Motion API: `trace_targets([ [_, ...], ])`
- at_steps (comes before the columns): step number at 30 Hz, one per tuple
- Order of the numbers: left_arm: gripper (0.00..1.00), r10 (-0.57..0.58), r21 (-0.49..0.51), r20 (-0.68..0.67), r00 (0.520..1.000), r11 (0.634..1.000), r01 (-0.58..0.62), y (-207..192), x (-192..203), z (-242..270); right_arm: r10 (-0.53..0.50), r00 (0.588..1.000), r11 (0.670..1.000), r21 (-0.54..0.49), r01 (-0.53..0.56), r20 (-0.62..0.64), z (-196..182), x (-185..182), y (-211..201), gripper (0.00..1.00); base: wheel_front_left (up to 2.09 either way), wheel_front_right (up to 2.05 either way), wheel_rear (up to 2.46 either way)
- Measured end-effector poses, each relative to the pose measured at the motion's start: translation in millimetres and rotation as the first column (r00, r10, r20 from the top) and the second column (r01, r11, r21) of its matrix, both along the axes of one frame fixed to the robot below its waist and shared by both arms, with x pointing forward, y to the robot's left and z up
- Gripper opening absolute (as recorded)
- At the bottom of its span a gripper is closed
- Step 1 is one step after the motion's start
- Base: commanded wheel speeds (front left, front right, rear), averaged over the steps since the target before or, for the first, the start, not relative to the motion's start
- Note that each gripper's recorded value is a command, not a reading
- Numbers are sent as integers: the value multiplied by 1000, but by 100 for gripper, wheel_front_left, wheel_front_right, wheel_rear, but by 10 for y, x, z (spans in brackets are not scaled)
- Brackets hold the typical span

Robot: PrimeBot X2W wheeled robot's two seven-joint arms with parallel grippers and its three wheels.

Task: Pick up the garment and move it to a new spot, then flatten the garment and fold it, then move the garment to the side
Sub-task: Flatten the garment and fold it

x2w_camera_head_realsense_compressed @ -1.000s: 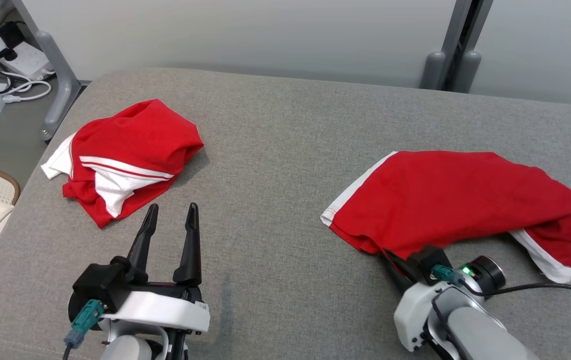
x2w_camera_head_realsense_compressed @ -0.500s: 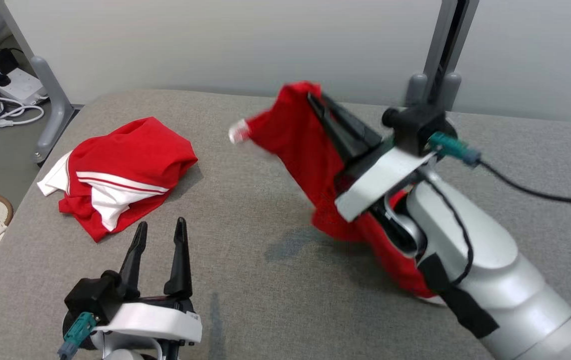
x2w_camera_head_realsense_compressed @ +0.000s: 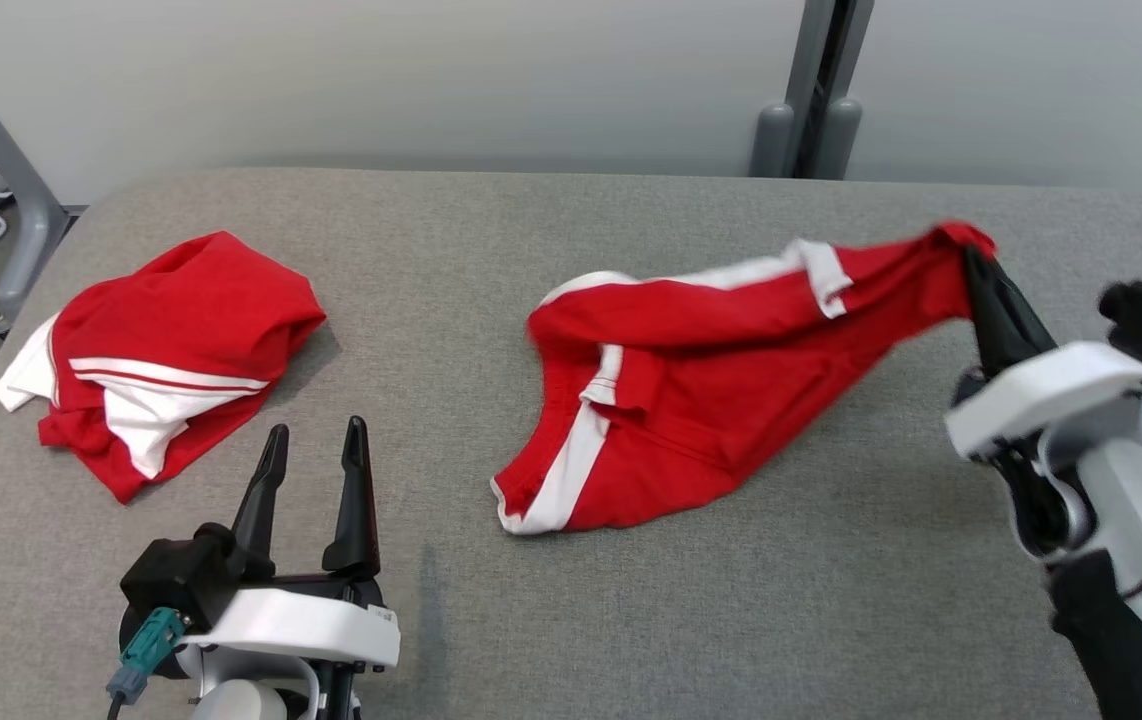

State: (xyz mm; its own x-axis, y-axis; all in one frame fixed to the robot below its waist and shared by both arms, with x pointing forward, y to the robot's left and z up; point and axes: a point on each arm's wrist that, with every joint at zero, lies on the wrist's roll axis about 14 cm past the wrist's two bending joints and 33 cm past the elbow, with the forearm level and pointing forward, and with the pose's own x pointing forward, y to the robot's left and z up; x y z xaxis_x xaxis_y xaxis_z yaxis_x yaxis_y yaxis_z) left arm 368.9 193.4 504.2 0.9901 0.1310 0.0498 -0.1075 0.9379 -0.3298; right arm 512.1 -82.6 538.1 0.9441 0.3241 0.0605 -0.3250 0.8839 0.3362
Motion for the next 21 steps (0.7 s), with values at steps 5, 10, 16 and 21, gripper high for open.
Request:
trace_targets([
  [5, 100, -55, 12, -14, 998, 998, 55, -147, 154, -60, -247, 939, 969, -84, 233, -242, -905, -157, -951, 95, 0, 0, 0],
  [10, 100, -83, 22, -24, 996, 996, 84, -220, 266, -106, -346, 880, 938, -142, 316, -325, -1189, -238, -1302, 100, 0, 0, 0],
  [16, 100, -105, 21, -18, 994, 994, 106, -285, 327, -94, -391, 883, 920, -147, 364, -259, -985, -143, -1480, 100, 0, 0, 0],
  [21, 100, -112, 19, -1, 994, 993, 112, -312, 314, -32, -322, 943, 940, -146, 308, -85, -510, -51, -1198, 100, 0, 0, 0],
])
